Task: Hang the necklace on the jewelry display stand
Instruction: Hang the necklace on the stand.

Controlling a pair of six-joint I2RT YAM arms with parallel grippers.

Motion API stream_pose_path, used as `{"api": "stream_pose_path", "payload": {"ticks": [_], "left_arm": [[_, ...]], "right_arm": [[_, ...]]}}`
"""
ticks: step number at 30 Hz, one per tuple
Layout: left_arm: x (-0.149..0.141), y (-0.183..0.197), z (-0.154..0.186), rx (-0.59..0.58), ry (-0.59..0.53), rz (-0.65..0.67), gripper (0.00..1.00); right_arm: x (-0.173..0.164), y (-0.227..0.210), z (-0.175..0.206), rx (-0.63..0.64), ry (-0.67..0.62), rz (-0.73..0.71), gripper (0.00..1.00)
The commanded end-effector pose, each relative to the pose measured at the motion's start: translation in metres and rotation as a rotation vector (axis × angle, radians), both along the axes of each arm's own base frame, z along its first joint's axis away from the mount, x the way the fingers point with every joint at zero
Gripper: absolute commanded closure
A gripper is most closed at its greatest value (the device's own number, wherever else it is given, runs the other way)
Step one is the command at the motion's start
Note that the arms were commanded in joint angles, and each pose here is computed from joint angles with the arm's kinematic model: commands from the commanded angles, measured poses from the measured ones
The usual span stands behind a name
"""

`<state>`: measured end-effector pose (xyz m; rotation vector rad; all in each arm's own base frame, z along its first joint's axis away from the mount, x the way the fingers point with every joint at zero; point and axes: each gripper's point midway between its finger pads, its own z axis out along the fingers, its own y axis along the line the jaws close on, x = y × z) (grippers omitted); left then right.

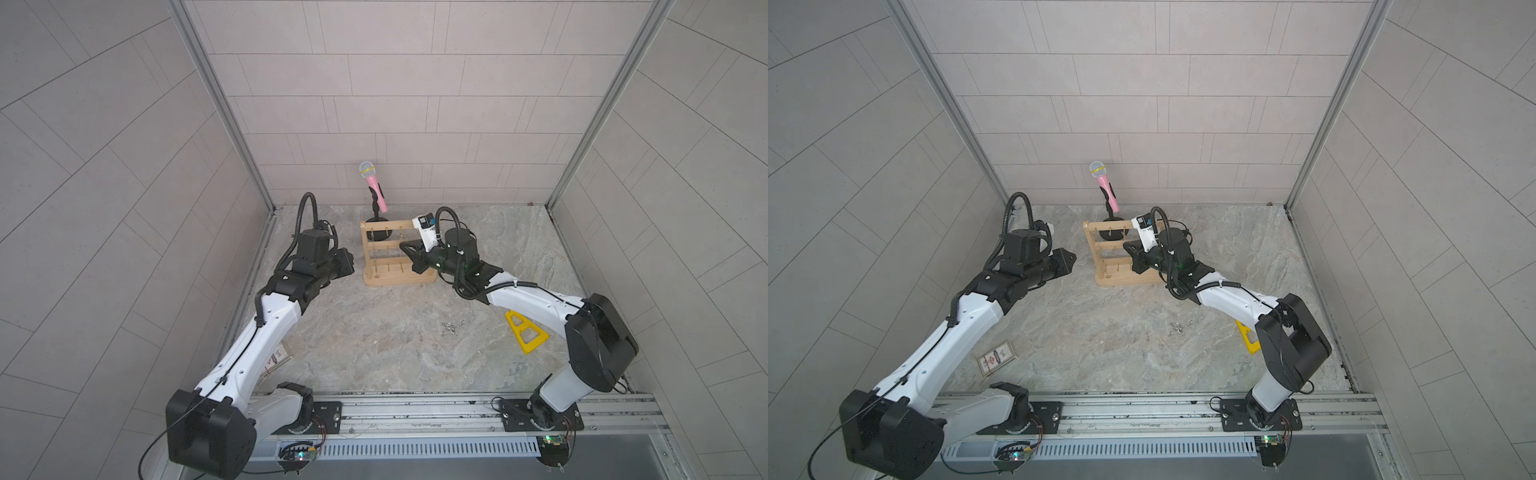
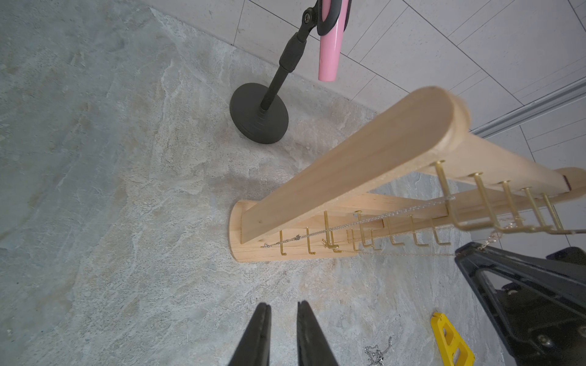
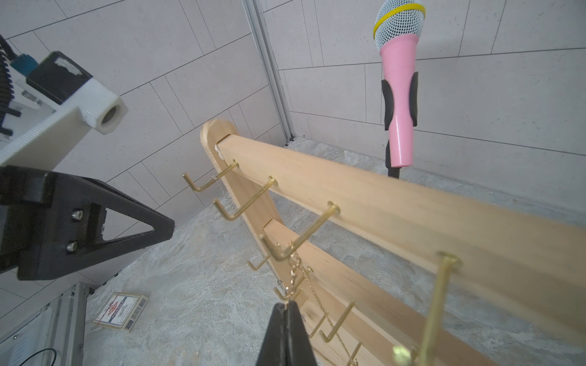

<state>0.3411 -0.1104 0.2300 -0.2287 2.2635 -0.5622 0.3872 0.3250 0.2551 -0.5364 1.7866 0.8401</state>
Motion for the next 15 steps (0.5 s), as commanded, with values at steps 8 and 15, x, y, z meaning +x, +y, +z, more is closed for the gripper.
{"api": "stream_pose_path", "payload": {"ticks": [8,15], "left_arm": [[0.002,0.002,-0.001,-0.004,-0.007,0.011,0.80],[0.003,0.002,-0.001,-0.005,-0.006,0.013,0.79]], "right_arm": [[-0.011,-0.006,0.012,-0.009,-0.019,0.016,0.97],[-0.016,-0.007,0.016,-0.003,-0.020,0.035,0.97]]}}
